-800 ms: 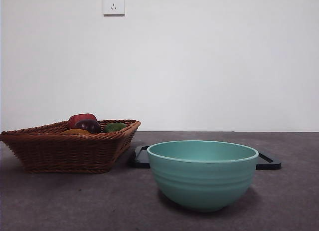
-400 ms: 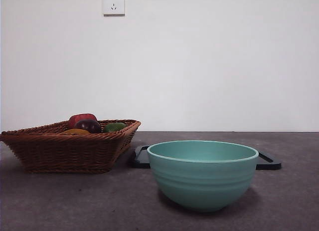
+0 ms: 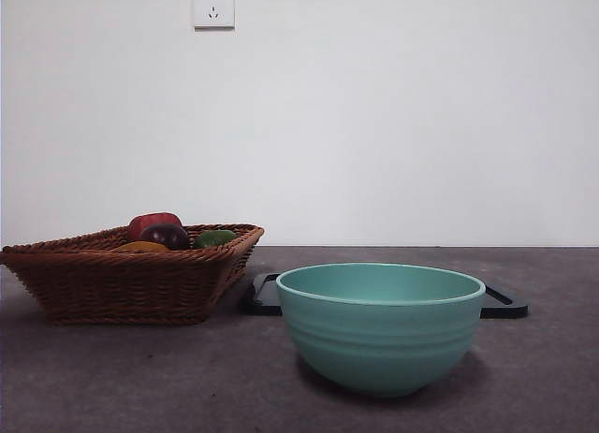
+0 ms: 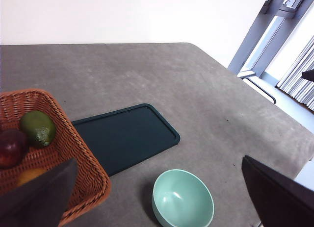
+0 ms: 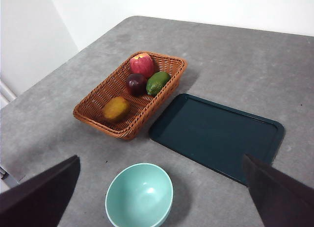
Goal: Pick up the wifruite, put it on the bowl, pick up the plate, put it on desk
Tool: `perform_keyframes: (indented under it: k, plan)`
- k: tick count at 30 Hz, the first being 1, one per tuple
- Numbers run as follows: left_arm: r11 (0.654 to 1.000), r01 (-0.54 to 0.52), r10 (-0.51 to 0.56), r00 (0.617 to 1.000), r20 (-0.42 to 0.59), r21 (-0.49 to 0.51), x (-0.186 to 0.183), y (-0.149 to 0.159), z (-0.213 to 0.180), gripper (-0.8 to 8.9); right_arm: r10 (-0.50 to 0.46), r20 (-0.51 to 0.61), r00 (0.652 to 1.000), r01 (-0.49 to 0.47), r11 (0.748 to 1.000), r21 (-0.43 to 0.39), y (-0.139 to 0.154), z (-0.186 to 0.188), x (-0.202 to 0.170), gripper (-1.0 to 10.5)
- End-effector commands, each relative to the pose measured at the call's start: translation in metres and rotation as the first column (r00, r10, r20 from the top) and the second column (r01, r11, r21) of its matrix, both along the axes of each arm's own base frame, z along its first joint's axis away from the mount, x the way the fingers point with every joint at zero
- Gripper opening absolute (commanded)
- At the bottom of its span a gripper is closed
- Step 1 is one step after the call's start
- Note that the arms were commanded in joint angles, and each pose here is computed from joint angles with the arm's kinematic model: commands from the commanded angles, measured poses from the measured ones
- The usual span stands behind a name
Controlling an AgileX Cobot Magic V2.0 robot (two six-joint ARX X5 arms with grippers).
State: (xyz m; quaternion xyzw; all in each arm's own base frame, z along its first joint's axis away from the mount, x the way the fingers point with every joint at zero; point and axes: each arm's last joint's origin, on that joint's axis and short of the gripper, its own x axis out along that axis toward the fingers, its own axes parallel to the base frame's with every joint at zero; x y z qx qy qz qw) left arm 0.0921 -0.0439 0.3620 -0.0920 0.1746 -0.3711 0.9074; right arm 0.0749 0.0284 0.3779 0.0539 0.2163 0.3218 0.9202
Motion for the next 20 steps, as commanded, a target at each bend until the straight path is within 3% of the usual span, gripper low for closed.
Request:
perform_keyframes:
  k: [1,6,10,20]
  plan:
    - [1.000,0.002,-0.002,1.000,-0.018,-0.003,0.007,-0.003,0.002,5.90,0.006,0.020,1.000,-0.006,1.000,0.000,0.000,0.005,0.000,5.7]
    - [0.998,-0.018,0.028,0.987,-0.161,0.066,0.029,-0.009,-0.006,5.91,0.006,0.020,1.000,-0.006,1.000,0.000,0.000,0.005,0.000,5.7]
    - [0.986,-0.038,0.084,0.953,-0.291,0.159,0.058,-0.017,-0.010,5.93,0.006,0.020,1.000,-0.006,1.000,0.000,0.000,0.005,0.000,5.7]
    - [0.956,-0.013,0.142,0.893,-0.426,0.292,0.134,-0.040,-0.010,5.93,0.006,0.020,1.000,-0.006,1.000,0.001,0.000,0.005,0.000,5.7]
